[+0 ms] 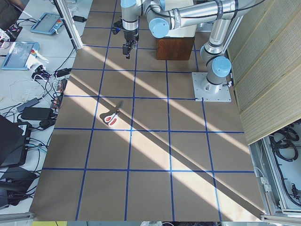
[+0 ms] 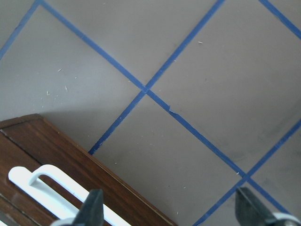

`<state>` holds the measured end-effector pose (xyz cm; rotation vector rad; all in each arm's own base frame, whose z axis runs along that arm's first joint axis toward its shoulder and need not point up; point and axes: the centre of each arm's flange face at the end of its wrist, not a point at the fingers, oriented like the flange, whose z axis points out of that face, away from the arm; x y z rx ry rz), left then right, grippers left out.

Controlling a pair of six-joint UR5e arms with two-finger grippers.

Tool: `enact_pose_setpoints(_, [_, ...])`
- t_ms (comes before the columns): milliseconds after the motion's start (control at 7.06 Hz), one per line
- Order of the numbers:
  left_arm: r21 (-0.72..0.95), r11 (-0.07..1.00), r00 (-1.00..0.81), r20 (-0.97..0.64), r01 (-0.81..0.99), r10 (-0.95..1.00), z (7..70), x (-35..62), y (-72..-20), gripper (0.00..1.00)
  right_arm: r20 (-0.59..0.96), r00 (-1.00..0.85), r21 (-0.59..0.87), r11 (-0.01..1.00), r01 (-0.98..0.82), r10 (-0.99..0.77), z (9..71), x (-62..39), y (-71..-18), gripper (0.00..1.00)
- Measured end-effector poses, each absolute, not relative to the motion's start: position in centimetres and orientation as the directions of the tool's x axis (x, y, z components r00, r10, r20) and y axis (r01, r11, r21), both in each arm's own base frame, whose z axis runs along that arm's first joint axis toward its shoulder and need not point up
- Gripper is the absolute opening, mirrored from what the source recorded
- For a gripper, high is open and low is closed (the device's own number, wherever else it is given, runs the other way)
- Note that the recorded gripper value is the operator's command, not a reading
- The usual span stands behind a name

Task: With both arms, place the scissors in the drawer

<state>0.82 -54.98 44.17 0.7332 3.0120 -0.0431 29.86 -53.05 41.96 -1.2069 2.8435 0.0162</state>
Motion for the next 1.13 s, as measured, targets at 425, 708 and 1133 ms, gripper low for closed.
enact_pose_setpoints(425, [0.015,0.638,-0.637,-0.029,0.77,0.77,40.4,7.0,-57.1,1.0,-0.125,-0.413,-0.036,0.42,-0.907,-0.902,41.2,29.4,-53.8,0.97])
enact_pose_setpoints(708, [0.023,0.461,-0.461,-0.001,0.887,0.887,36.8,11.1,-58.6,1.0,-0.198,-0.308,-0.02,0.318,-0.948,-0.93,41.0,28.1,-55.6,0.97])
enact_pose_setpoints(1133, [0.021,0.267,-0.267,0.008,0.964,0.964,32.3,15.1,-60.6,1.0,-0.374,-0.129,-0.001,0.14,-0.99,-0.918,36.9,28.3,-57.8,0.96])
